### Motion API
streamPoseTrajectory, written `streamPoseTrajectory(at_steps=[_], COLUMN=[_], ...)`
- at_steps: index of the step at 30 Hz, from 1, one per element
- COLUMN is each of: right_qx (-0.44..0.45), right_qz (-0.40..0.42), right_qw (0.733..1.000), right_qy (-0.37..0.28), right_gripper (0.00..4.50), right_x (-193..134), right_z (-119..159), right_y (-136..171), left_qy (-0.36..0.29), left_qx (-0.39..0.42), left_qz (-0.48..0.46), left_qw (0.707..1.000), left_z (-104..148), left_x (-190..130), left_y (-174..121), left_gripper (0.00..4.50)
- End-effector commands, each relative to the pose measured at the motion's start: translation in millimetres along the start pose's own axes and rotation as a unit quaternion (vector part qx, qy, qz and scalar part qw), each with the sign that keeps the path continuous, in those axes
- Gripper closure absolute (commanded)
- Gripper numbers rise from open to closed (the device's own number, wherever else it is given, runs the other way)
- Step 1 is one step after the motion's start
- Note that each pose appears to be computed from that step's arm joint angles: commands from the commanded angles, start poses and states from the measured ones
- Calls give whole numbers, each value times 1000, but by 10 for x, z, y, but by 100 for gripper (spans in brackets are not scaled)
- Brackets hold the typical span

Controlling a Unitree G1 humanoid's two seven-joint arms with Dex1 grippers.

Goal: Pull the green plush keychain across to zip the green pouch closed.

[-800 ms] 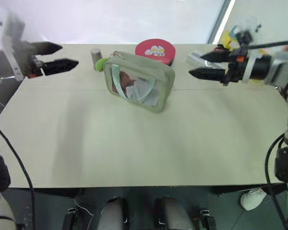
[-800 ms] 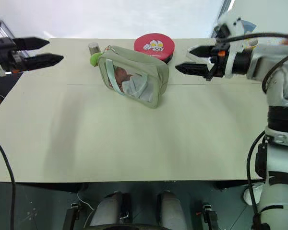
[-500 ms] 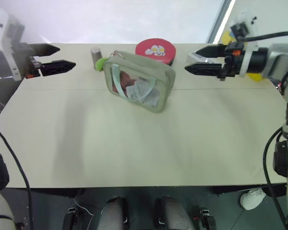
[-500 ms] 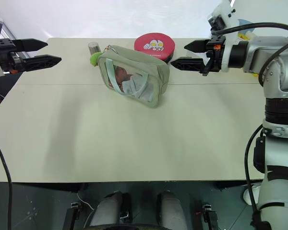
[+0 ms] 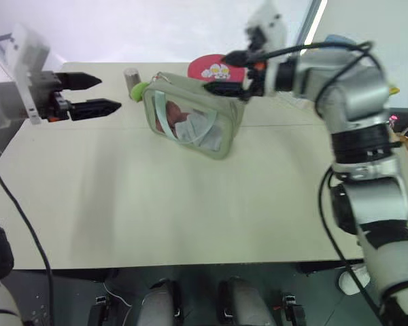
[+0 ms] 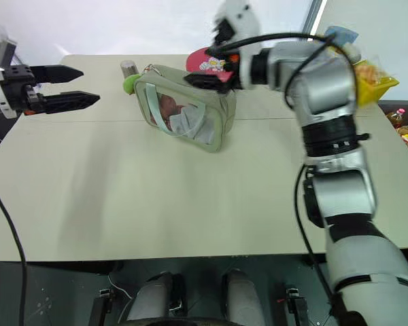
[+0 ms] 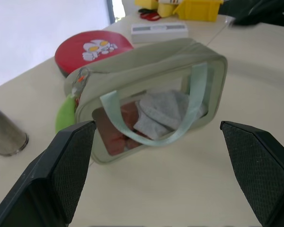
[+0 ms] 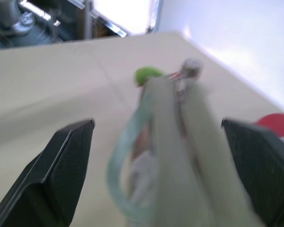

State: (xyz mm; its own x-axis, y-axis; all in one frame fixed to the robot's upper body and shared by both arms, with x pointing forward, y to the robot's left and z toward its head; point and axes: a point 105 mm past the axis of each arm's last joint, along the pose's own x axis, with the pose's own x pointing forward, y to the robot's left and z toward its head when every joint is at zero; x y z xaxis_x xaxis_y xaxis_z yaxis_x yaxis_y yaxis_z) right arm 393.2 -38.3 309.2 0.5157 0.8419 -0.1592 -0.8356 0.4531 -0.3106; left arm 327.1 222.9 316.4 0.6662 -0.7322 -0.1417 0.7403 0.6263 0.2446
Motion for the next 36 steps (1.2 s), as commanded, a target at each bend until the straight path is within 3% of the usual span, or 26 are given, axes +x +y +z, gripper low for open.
streamPoseTrajectory(at_steps=[1,5,8,15,23,27,36], right_qx=[-51,-104,-112,-149,-258,-242,-200], right_qz=[-22,-23,-12,25,60,87,146], right_qw=[998,992,991,986,964,966,969], right_qy=[16,62,67,63,23,4,-1], right_gripper=[4,4,86,445,445,445,445], right_x=[137,265,277,272,-49,-179,-133], right_z=[-58,-302,-343,-354,-186,-200,-454], right_y=[-54,-94,-94,-32,-93,-56,455], left_qy=[-18,-23,-23,-26,-12,-10,-3], left_qx=[13,8,2,-9,-4,-5,-7], left_qz=[17,28,40,63,93,95,78], left_qw=[1000,999,999,998,996,995,997], left_z=[72,67,37,0,-8,-20,-88], left_x=[-47,-77,-94,-160,-344,-365,-275], left_y=[-54,-133,-157,-148,-56,-43,-97], left_gripper=[0,0,0,0,0,0,0])
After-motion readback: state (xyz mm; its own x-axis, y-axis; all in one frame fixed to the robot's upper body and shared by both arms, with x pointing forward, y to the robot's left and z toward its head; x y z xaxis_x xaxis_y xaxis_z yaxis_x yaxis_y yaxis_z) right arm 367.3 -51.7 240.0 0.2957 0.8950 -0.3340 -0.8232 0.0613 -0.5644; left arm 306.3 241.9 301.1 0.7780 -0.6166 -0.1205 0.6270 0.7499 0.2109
